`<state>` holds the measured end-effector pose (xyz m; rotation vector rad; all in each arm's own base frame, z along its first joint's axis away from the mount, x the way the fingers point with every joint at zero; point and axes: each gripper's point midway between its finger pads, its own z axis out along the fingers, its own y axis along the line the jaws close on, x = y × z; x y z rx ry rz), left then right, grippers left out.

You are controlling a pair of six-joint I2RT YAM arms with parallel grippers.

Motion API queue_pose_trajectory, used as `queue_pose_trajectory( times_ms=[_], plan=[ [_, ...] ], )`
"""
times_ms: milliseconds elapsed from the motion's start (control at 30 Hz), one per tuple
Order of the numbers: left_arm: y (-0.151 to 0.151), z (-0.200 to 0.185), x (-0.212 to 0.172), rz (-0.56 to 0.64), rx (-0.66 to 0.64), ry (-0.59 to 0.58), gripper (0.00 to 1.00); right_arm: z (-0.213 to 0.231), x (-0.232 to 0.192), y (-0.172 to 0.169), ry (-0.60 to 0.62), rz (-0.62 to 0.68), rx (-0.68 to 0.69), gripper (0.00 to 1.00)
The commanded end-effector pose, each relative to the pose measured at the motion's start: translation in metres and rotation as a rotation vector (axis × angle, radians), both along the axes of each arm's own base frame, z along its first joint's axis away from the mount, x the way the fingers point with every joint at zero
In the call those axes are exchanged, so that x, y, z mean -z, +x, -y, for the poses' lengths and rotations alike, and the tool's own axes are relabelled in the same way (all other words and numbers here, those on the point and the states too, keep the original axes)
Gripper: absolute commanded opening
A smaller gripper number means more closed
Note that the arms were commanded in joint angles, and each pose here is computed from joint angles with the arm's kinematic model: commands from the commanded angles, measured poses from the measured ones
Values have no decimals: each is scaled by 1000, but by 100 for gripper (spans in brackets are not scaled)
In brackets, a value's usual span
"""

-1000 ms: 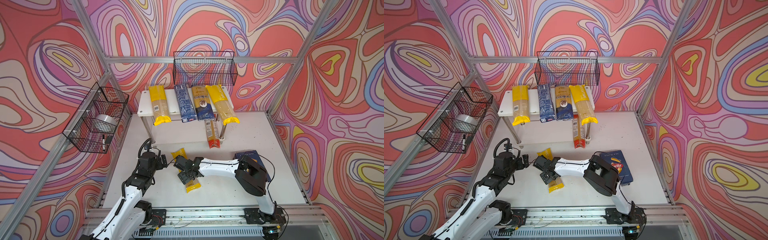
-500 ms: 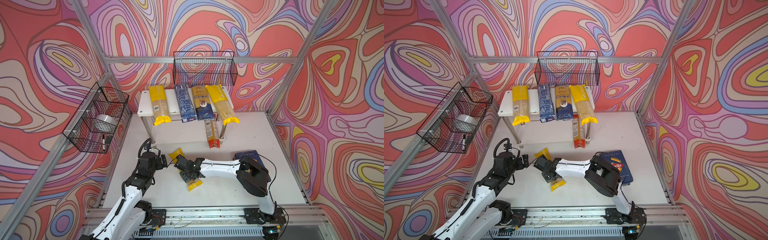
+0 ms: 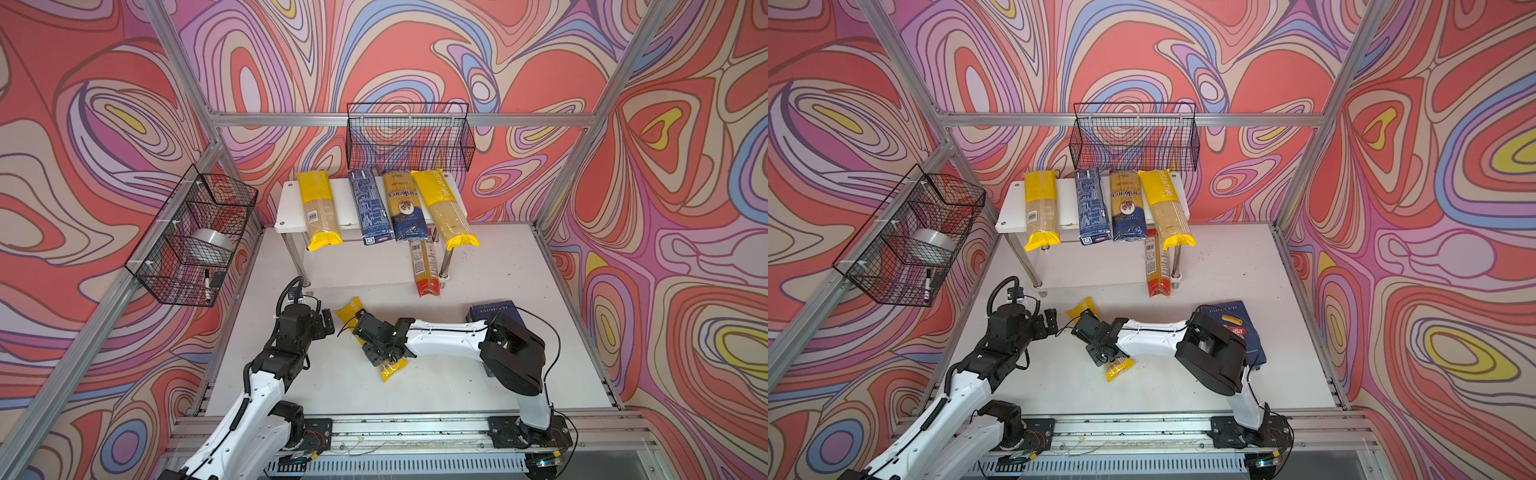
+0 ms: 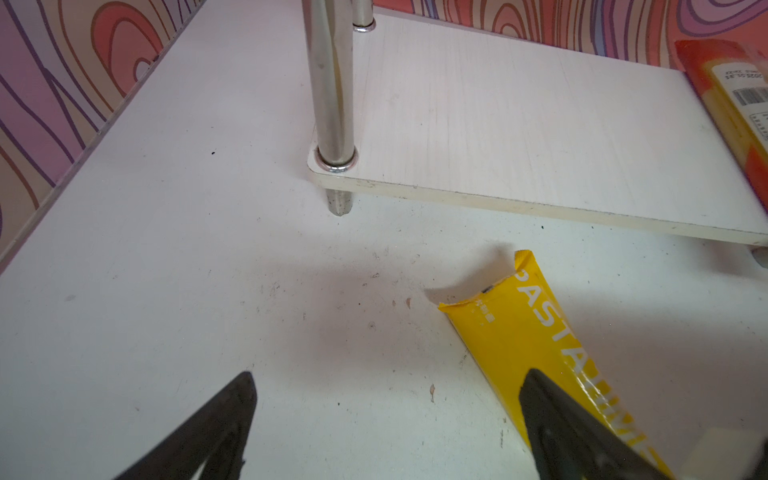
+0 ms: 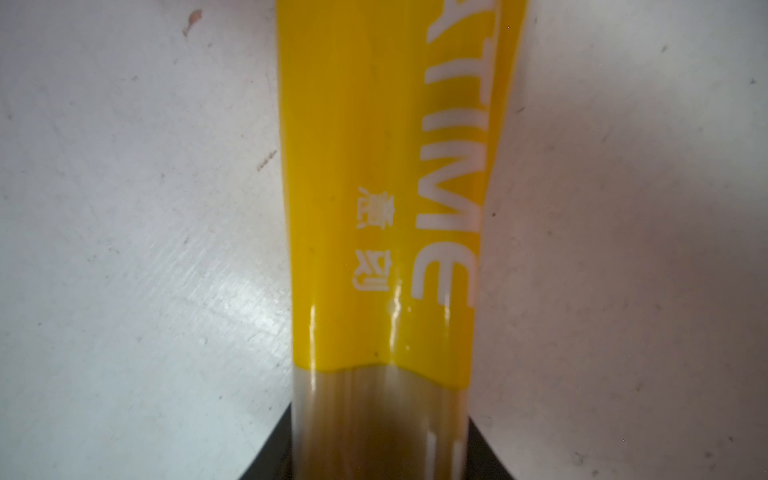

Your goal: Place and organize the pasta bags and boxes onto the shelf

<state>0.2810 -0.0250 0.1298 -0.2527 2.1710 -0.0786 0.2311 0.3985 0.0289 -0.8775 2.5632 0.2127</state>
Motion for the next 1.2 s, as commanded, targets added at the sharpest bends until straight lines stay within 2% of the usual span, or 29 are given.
queue_pose_trajectory(
  times_ms=[0,233,700,1000,1133,1167],
  plan=[
    [-3,-6,5,-18,-26,7,100,14,-9,-2,-10,16,31,14],
    [-3,-6,6,-18,-24,6,100,30,-55,4,138,132,97,0],
    [-3,-5,5,-18,-24,5,100,62,-123,6,457,298,179,0],
    [-3,-6,6,-19,-24,6,100,56,-120,9,436,284,182,0],
    [-3,-6,6,-19,-27,6,100,51,-107,7,367,238,158,0],
    [-3,-6,6,-19,-26,5,100,47,-103,4,348,209,134,6]
  ],
)
